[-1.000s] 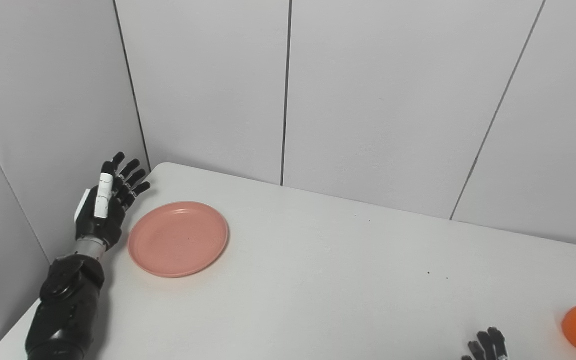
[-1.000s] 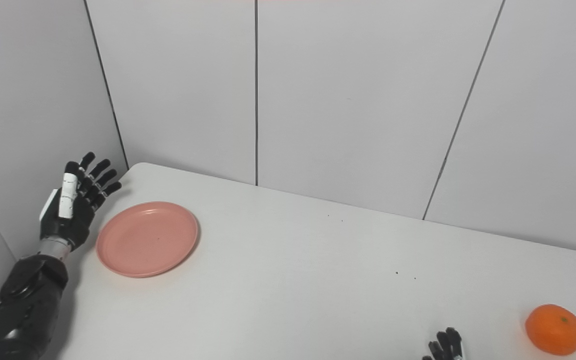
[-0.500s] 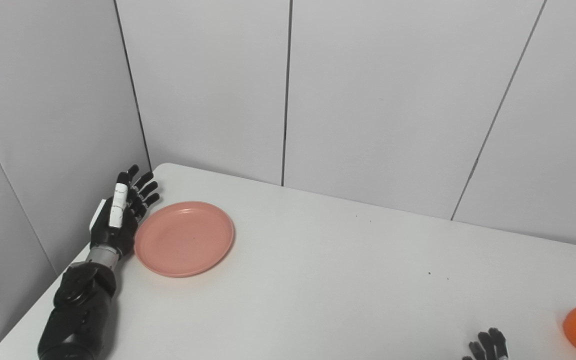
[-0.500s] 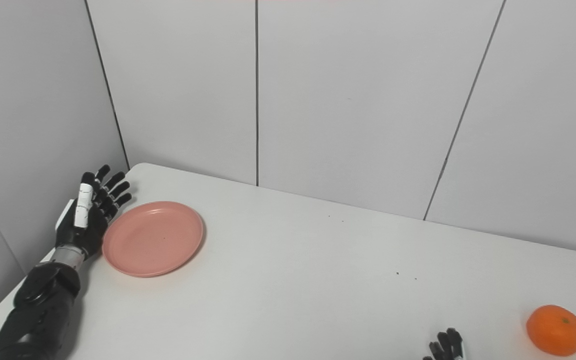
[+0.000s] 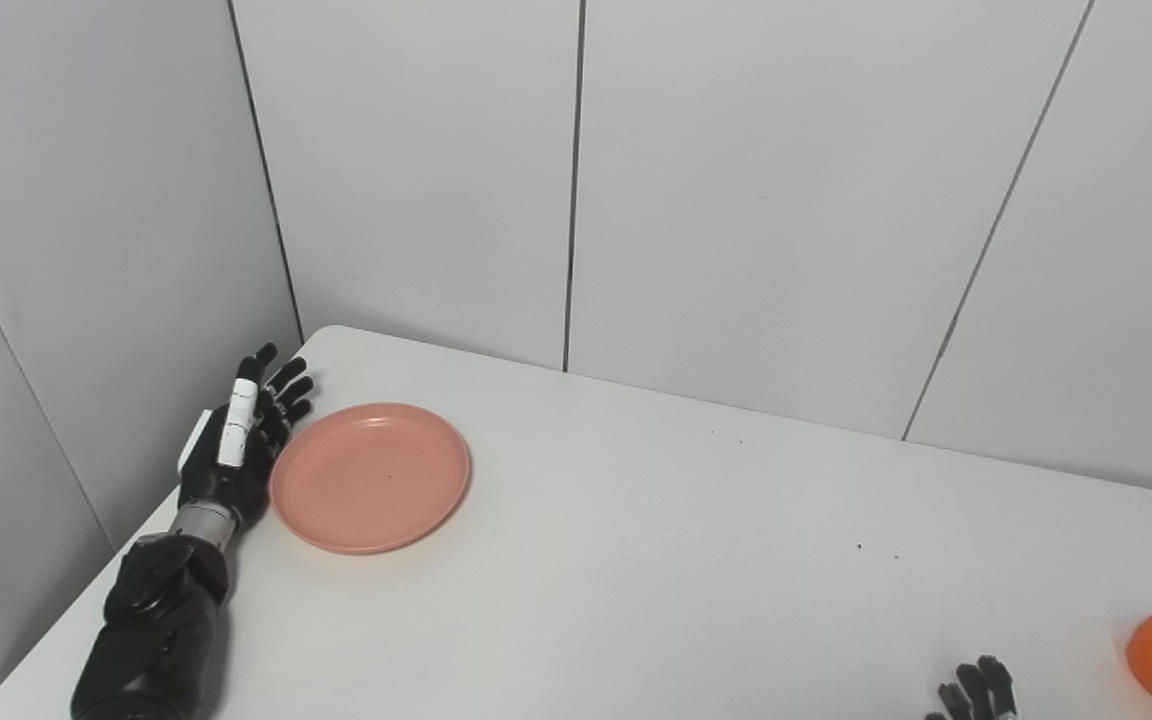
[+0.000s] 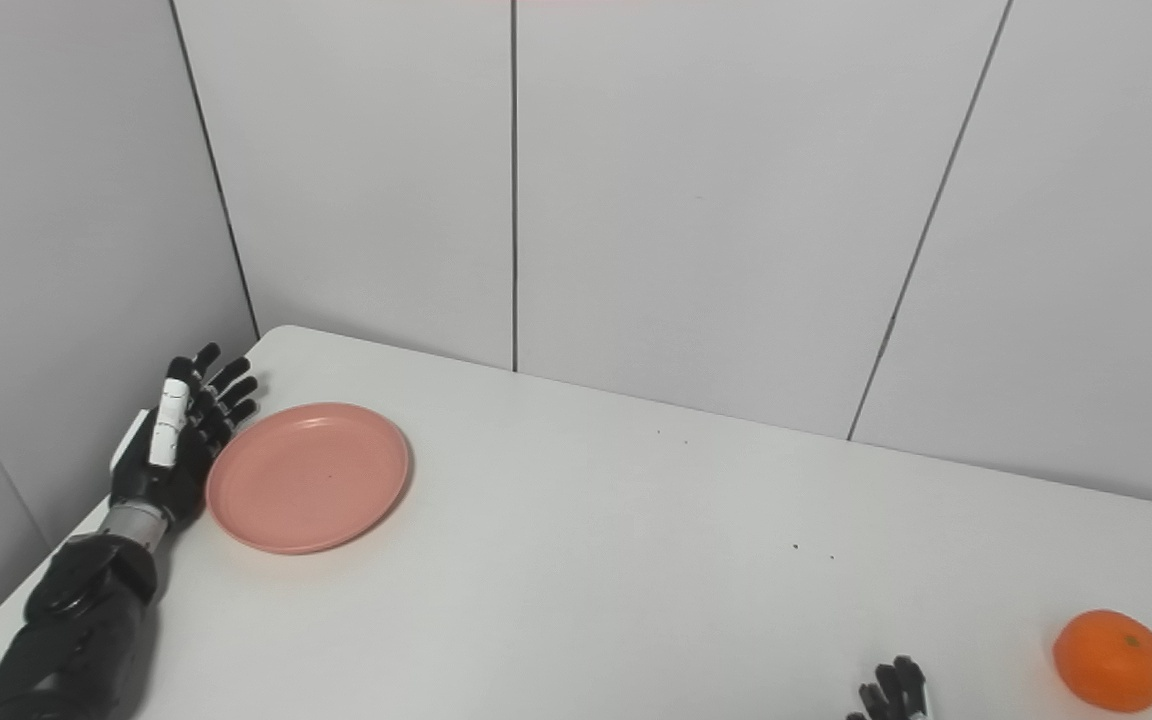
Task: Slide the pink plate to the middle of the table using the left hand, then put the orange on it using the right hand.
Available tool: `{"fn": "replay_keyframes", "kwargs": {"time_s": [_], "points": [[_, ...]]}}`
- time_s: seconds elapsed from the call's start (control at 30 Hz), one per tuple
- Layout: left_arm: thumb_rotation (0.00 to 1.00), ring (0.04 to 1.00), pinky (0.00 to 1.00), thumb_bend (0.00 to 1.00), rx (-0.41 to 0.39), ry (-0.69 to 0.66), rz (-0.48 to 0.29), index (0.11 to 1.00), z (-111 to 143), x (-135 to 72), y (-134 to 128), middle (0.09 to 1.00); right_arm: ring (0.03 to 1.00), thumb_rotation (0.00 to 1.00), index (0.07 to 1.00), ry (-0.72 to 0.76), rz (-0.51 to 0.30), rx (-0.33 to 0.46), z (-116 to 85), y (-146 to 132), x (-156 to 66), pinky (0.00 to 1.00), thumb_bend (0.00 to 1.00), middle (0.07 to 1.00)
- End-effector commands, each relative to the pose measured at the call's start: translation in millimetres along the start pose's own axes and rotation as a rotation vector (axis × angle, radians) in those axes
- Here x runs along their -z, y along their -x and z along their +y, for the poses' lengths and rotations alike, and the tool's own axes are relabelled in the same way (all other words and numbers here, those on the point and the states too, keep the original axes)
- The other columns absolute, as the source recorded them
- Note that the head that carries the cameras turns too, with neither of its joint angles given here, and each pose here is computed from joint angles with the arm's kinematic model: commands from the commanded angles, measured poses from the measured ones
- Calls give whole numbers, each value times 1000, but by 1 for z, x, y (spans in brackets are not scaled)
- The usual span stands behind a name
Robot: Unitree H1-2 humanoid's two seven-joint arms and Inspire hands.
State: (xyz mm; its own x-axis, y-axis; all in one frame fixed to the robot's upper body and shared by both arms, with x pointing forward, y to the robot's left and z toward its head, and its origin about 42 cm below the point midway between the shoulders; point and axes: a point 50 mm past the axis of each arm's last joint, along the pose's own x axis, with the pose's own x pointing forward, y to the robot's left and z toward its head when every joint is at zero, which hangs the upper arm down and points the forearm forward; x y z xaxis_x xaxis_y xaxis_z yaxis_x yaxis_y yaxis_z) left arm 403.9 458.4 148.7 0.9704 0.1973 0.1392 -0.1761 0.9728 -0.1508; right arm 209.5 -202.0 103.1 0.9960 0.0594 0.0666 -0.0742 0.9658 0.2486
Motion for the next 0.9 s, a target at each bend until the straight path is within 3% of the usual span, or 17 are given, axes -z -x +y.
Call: {"fn": "replay_keyframes", "kwargs": {"time_s": [0.0, 0.33, 0.53, 0.73, 0.87], "points": [[817, 909, 879, 999, 13, -40, -77, 992, 10, -28, -11, 913, 1000, 1000, 1000, -8, 161, 48, -9, 28, 27, 1000, 816, 1000], [823, 892, 857, 1000, -4, -3, -41, 939, 3, -16, -5, 897, 1000, 1000, 1000, -6, 160, 46, -8, 30, 27, 1000, 806, 1000], [784, 886, 817, 1000, -7, 176, -5, 947, -5, -5, -3, 909, 1000, 1000, 1000, -13, 164, 44, -8, 30, 27, 1000, 807, 1000], [845, 951, 925, 977, -1, 246, 27, 978, -20, 2, 2, 964, 1000, 1000, 1000, -10, 165, 46, -8, 30, 26, 1000, 811, 1000], [839, 939, 925, 978, -10, 259, 53, 959, -25, 10, 4, 940, 1000, 1000, 1000, -21, 163, 48, -8, 31, 26, 1000, 812, 1000]]}}
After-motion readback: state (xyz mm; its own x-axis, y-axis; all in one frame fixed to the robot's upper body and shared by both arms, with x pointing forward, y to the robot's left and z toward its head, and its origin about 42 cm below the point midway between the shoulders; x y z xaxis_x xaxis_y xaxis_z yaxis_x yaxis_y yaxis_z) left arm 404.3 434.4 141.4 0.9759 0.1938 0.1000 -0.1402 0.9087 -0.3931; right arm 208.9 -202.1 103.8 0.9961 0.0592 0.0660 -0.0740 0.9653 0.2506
